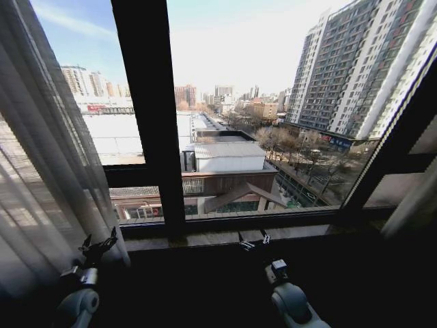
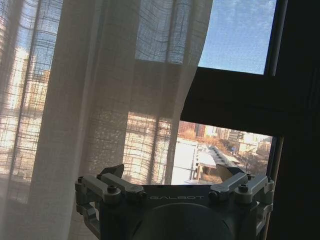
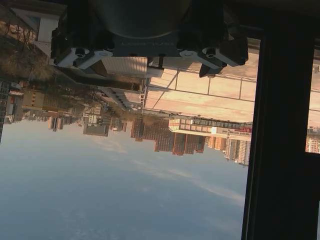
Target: Open the curtains by pulling them apart, changing their state from closed to fully open.
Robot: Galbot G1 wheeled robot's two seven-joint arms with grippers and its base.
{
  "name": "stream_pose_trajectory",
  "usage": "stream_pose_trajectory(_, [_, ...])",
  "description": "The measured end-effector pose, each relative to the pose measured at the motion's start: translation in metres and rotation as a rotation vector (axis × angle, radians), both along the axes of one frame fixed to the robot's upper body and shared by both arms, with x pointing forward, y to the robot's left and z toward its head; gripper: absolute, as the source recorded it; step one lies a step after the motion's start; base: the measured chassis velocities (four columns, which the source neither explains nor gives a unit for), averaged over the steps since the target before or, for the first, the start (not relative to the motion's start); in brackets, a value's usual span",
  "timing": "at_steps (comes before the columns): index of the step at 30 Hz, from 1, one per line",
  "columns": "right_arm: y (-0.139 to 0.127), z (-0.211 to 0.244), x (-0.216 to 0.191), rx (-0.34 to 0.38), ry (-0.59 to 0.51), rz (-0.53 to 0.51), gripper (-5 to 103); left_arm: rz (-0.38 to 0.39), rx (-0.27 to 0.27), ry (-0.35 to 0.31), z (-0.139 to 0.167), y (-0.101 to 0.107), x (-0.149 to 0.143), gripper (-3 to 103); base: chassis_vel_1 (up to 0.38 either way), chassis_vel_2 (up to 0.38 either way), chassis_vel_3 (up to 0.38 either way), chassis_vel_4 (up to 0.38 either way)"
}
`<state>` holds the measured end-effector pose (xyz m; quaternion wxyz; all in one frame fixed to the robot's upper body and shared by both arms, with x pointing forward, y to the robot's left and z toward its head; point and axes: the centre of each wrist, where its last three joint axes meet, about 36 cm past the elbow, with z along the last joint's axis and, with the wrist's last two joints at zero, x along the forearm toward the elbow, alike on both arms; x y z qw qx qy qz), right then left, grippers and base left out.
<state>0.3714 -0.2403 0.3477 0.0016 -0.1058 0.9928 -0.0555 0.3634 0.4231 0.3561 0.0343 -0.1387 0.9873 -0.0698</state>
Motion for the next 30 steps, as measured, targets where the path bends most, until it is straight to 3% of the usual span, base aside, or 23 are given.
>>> stream_pose_trajectory(30, [0.0,0.0,0.0,0.0,0.0,0.0,100,0.0,0.0,0.0,0.0,0.0,0.0,100,0.024,0.003,-0.023,-0.008])
